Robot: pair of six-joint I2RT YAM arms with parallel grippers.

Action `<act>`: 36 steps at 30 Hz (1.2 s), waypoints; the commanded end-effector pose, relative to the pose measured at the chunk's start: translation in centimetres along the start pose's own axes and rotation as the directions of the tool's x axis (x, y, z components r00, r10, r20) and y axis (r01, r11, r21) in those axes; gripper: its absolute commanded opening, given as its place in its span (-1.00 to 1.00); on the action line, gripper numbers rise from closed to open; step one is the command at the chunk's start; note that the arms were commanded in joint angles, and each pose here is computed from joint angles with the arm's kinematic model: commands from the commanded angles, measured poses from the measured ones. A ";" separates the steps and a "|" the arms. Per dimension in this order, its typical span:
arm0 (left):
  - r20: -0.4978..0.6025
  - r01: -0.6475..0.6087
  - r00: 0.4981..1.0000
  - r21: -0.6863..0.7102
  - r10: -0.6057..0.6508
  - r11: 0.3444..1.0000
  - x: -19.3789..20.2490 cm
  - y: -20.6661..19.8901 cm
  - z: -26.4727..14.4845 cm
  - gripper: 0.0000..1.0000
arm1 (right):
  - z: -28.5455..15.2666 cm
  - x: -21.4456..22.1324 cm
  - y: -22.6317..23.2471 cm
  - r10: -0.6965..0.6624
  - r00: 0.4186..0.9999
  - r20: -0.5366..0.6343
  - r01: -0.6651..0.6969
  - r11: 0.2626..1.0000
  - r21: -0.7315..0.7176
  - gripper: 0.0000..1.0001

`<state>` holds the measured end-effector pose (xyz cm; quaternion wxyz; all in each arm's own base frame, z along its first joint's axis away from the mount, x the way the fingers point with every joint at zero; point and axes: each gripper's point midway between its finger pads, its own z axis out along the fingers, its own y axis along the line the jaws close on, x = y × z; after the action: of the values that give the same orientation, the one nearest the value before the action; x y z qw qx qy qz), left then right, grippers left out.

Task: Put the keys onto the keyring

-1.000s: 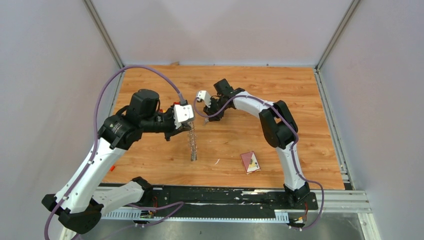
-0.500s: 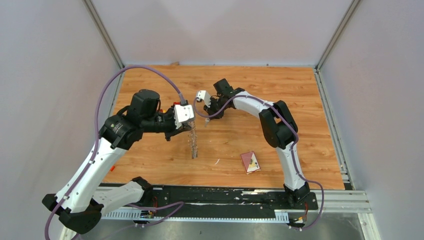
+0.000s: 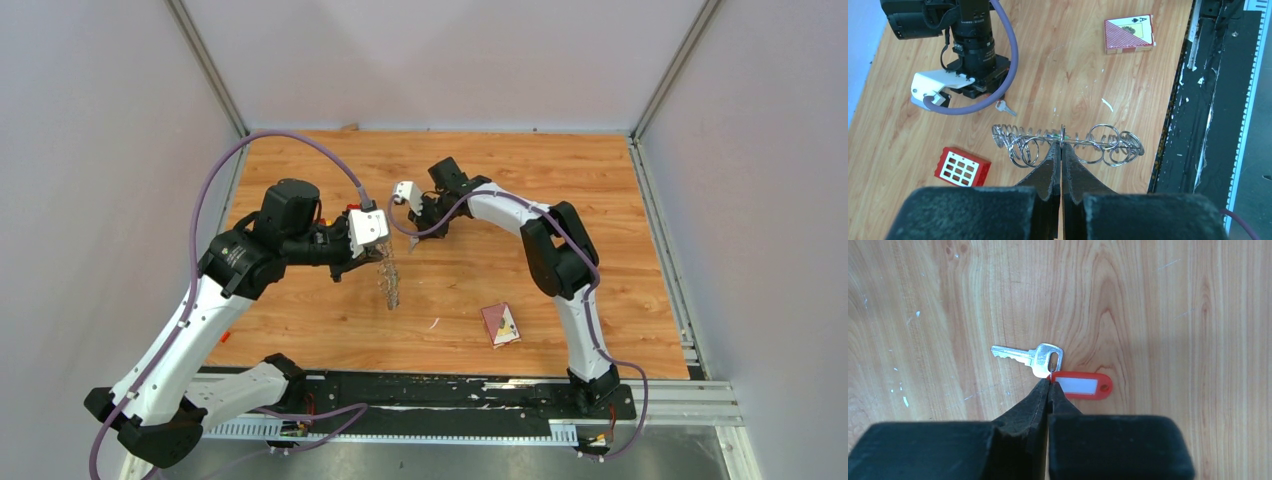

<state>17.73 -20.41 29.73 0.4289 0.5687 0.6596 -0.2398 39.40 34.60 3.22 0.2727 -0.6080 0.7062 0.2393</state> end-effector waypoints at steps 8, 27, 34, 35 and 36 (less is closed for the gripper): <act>0.056 -0.036 0.998 -0.011 0.036 0.999 -1.4 0.3 -0.3 -1.00 | -1.6 -2.6 -1.1 -0.056 0.998 0.040 0.054 0.997 0.050 -0.66; 0.052 -0.040 0.998 -0.008 0.041 0.999 -1.2 0.2 -0.3 -1.00 | -0.3 -1.9 -0.7 -0.055 0.998 0.015 0.055 0.998 0.010 -0.43; 0.049 -0.040 0.998 -0.007 0.040 0.999 -1.0 0.1 -0.3 -1.00 | 0.4 -1.6 -0.6 -0.055 0.998 0.000 0.055 0.998 0.002 -0.41; 0.048 -0.040 0.998 -0.006 0.040 0.999 -1.0 0.1 -0.3 -1.00 | 0.5 -1.5 -0.7 -0.054 0.999 -0.003 0.054 0.999 0.002 -0.41; 0.047 -0.041 0.998 -0.006 0.042 0.999 -1.0 0.1 -0.3 -1.00 | 0.6 -1.6 -0.7 -0.056 0.998 -0.005 0.056 0.998 0.002 -0.42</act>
<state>17.71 -20.39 29.41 0.4260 0.5700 0.6604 -0.2397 39.64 35.07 3.45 0.2681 -0.6179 0.7015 0.2328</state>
